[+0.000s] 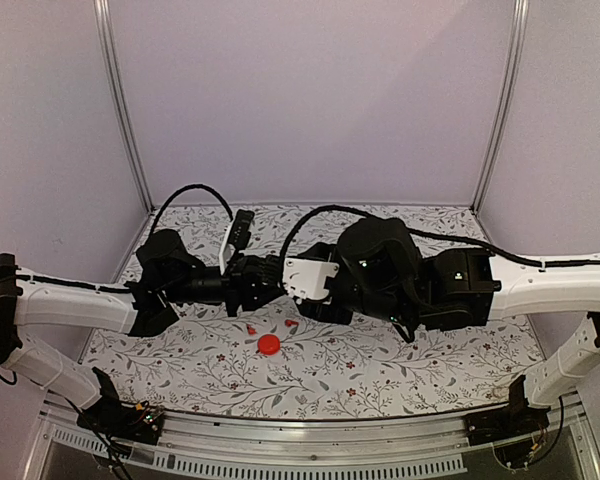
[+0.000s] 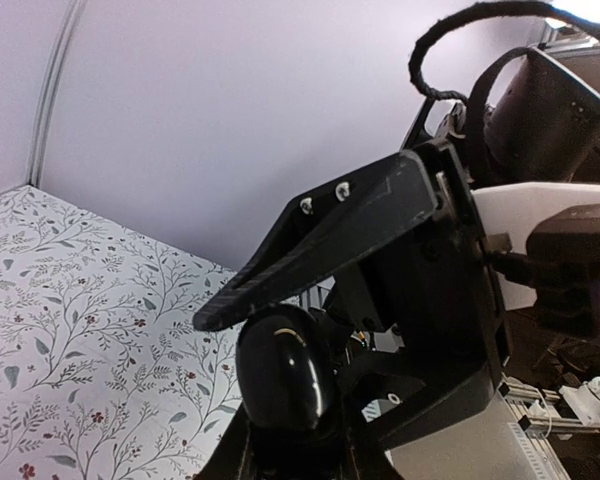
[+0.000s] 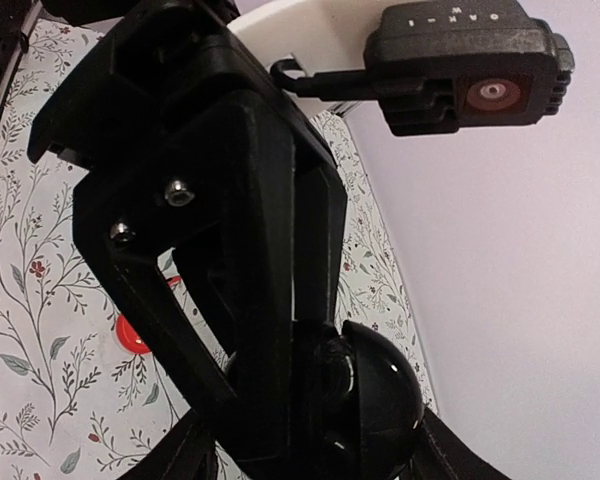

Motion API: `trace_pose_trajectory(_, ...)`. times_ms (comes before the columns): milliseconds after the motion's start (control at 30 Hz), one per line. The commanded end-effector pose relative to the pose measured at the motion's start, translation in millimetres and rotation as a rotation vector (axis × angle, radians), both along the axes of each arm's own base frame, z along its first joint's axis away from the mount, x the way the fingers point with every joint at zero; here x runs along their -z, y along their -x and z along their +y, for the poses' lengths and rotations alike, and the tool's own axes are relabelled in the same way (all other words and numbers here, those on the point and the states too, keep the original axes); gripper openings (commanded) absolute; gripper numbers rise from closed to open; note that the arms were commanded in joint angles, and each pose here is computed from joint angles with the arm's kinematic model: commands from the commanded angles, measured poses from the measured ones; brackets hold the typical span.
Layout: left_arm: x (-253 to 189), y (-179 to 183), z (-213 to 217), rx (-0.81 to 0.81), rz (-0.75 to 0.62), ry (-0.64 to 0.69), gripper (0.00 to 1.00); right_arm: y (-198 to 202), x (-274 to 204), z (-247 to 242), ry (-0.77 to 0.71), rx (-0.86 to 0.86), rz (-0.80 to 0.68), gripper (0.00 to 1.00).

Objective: Insert the wireless bluetooth earbuds into the charging case
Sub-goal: Close the charging case, then pass from the left arm to the right

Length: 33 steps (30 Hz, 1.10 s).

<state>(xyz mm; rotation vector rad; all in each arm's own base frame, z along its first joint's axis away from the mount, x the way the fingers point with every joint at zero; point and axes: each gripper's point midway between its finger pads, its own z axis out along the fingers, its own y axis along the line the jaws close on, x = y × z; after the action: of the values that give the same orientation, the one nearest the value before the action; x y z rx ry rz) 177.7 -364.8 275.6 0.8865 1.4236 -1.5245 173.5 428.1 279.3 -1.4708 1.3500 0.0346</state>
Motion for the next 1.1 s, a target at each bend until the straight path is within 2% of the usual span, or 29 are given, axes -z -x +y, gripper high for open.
trace_pose_trajectory(0, -19.2, -14.2, -1.8, -0.073, -0.017, 0.039, 0.00, 22.8, 6.3, 19.8, 0.013, -0.115, 0.034, 0.56)
trace_pose_trajectory(233, -16.8, -17.5, -2.5, -0.088, -0.005, 0.030, 0.00, 24.7, 3.6, 19.6, 0.010, -0.126, 0.037, 0.42)
trace_pose_trajectory(400, -15.4, -17.6, -2.8, -0.088, -0.003, 0.029, 0.00, 25.5, 7.1, 20.3, 0.017, -0.132, 0.040, 0.37)
trace_pose_trajectory(433, -15.3, -18.2, -2.5, -0.089, -0.005, 0.028, 0.00, 25.6, 6.9, 20.1, 0.016, -0.132, 0.039, 0.38)
trace_pose_trajectory(533, -15.9, -17.9, -3.1, -0.085, -0.005, 0.028, 0.00, 25.5, 9.2, 20.2, 0.020, -0.130, 0.040, 0.56)
trace_pose_trajectory(633, -14.7, -16.8, -5.2, -0.072, -0.004, 0.024, 0.00, 24.1, 11.2, 20.4, 0.020, -0.124, 0.036, 0.63)
trace_pose_trajectory(1067, -8.4, -17.0, -8.7, -0.056, 0.012, 0.005, 0.00, 20.5, 7.7, 24.1, 0.017, -0.117, 0.008, 0.61)
